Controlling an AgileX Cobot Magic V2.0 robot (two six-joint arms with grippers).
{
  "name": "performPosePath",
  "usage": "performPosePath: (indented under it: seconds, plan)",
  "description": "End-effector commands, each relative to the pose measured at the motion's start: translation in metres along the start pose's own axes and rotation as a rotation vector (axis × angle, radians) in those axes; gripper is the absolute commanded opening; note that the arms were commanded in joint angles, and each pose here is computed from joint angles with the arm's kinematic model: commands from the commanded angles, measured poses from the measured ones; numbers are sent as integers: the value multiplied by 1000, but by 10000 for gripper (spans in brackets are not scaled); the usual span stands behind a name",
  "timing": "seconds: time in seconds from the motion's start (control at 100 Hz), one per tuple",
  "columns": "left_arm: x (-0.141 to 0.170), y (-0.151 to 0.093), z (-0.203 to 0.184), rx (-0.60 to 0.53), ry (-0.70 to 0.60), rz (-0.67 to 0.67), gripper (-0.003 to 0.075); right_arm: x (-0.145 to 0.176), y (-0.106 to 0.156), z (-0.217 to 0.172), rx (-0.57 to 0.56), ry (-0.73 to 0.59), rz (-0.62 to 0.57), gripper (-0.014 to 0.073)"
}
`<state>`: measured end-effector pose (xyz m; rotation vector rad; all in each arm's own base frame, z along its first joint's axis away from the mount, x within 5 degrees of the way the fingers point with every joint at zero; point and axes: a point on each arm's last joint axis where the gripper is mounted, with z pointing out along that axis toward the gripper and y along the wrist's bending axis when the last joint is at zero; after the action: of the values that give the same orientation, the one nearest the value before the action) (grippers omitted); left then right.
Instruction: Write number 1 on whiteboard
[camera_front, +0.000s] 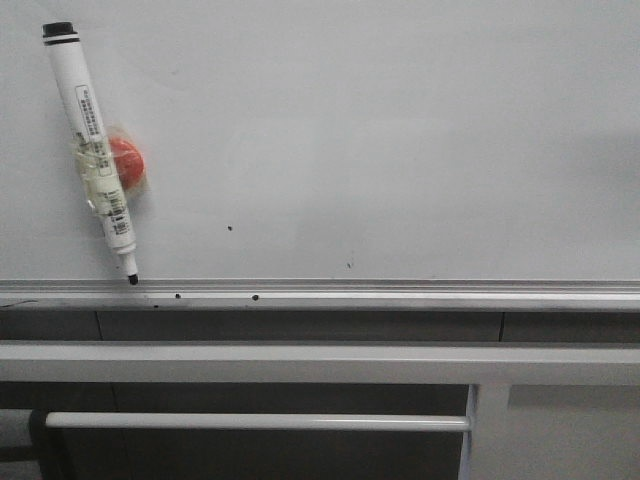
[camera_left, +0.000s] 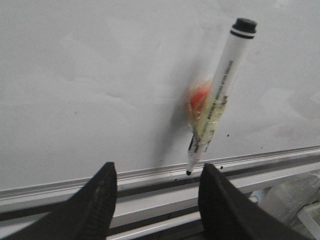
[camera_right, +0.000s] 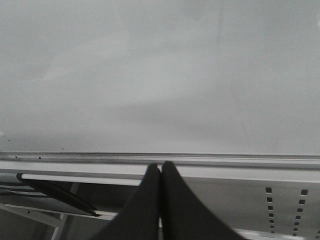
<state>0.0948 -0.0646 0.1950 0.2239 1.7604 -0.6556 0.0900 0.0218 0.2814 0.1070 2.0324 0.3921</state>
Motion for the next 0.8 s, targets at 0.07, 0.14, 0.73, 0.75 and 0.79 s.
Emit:
performPosePath:
  seconds: [0.07, 0.14, 0.73, 0.75, 0.79]
  plan:
    - [-10, -13, 17, 72, -106, -21, 333, -18, 5, -4, -18, -110, -4, -64]
    - [-4, -16, 26, 70, -99, -56, 333, -18, 5, -4, -18, -110, -4, -64]
    - [40, -18, 72, 64, -65, -265, 333, -18, 5, -4, -18, -110, -4, -64]
    - [39, -18, 72, 65, -73, -268, 333, -18, 5, -4, -18, -110, -4, -64]
    - [36, -19, 73, 71, -88, -273, 333, -18, 5, -4, -18, -110, -4, -64]
